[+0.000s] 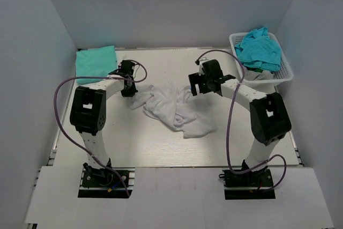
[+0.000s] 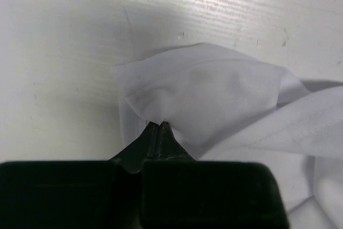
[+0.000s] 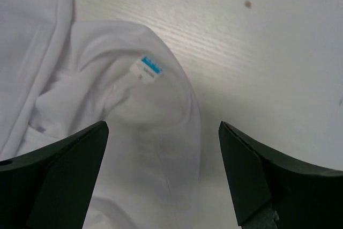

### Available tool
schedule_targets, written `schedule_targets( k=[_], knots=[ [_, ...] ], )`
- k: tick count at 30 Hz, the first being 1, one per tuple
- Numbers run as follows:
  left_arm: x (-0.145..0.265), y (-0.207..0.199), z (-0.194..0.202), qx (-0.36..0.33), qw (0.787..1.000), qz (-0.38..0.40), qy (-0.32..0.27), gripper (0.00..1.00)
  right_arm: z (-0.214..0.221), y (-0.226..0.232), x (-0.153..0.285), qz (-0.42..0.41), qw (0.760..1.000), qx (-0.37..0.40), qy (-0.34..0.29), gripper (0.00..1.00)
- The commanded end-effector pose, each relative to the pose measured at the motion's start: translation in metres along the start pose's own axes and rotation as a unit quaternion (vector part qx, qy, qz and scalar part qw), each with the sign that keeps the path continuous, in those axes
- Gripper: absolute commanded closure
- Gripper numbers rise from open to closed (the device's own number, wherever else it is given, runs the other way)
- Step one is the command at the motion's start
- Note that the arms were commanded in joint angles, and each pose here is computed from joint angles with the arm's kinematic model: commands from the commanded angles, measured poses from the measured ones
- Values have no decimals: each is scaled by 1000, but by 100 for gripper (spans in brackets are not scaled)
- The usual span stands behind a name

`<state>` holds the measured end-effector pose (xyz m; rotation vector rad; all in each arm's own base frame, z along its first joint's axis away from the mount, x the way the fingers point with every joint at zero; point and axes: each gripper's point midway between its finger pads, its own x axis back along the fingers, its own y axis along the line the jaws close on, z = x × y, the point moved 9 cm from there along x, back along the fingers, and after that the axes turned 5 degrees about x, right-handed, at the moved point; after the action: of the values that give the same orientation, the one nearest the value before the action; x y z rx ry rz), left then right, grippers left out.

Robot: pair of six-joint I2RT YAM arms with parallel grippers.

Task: Fold and stack the t-shirts
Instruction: Flatten out the tshirt

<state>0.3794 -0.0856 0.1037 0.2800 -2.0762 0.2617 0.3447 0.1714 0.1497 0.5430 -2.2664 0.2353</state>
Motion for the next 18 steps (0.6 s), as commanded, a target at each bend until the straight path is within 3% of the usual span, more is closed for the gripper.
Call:
schedule_targets(
  k=[1,7,11,12,15,17,18],
  knots=[
    [28,0,-12,5,998,42,-50,100,-40,3,-19,-37,995,72,-63,10],
    [35,-1,-15,7,997,50,-55,100,-49,10,-74,-46,994,91,-37,10],
    [38,-2,-17,3,996,58,-61,100,-55,14,-87,-61,993,94,-41,28],
    [42,-3,-20,5,996,62,-70,100,-53,16,-89,-67,993,93,-38,47],
    [46,-4,-23,7,995,67,-79,100,-51,21,-88,-90,992,84,-35,66],
    [46,-3,-23,2,995,67,-79,100,-53,22,-83,-99,991,81,-41,100],
    [51,-5,-28,4,994,72,-88,100,-54,19,-81,-91,993,61,-41,100]
  ],
)
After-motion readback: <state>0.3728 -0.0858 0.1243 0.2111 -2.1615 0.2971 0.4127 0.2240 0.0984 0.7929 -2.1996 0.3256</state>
